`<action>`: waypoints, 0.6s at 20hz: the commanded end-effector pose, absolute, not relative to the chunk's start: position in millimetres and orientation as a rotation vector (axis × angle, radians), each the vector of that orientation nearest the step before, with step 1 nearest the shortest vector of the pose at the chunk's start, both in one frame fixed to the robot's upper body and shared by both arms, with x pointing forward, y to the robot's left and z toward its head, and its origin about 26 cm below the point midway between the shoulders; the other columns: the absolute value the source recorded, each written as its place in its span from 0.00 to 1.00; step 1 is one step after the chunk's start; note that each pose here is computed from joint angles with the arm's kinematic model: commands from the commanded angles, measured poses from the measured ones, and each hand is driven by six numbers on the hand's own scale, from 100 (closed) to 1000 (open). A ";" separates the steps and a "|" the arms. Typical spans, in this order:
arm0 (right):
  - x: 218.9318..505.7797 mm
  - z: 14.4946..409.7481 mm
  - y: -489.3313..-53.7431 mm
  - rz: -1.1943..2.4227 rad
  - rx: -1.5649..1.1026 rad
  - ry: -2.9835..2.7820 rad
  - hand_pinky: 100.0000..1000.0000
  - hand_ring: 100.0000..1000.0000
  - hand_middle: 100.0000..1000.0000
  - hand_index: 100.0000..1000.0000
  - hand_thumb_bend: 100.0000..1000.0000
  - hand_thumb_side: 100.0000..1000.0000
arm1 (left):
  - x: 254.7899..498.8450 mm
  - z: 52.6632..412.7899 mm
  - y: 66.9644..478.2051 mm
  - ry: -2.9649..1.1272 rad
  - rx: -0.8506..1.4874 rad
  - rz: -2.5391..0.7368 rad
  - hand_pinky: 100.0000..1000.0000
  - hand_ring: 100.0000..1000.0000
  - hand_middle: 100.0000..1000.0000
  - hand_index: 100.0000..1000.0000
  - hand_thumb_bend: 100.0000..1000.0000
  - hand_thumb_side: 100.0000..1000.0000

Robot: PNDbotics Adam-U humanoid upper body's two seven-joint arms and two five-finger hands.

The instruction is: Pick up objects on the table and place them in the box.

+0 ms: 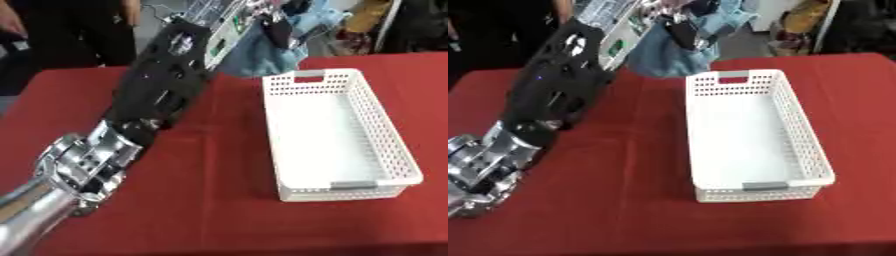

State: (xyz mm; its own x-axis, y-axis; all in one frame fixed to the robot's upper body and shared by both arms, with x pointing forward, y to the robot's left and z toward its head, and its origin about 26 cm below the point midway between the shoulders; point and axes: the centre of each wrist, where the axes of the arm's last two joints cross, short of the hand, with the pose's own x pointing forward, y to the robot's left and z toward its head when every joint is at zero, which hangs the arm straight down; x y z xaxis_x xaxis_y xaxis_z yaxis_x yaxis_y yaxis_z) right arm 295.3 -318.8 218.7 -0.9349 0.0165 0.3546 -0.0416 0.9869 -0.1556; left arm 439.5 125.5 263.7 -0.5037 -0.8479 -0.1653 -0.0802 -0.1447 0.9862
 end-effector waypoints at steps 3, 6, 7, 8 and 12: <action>295.4 229.5 -313.3 0.248 0.059 -2.808 0.82 0.84 0.81 0.94 0.00 1.00 | 438.3 249.9 104.3 -1.599 1.037 -1.737 0.00 0.00 0.00 0.08 0.00 0.00; 296.3 230.7 -311.0 0.245 0.080 -2.812 0.82 0.84 0.81 0.94 0.00 1.00 | 438.0 231.6 93.0 -1.626 0.987 -1.745 0.00 0.00 0.05 0.16 0.00 0.00; 296.6 231.1 -310.4 0.244 0.085 -2.813 0.82 0.84 0.81 0.94 0.00 1.00 | 437.7 225.1 89.4 -1.625 0.973 -1.762 0.00 0.00 0.29 0.42 0.03 0.00; 296.8 231.3 -309.8 0.243 0.090 -2.813 0.82 0.84 0.81 0.94 0.00 1.00 | 437.6 219.4 86.4 -1.616 0.961 -1.789 0.00 0.00 0.14 0.28 0.00 0.00; 297.6 232.4 -307.8 0.244 0.109 -2.816 0.82 0.84 0.81 0.94 0.00 1.00 | 434.3 200.1 76.8 -1.587 0.918 -1.910 0.59 0.67 0.80 0.88 0.58 0.13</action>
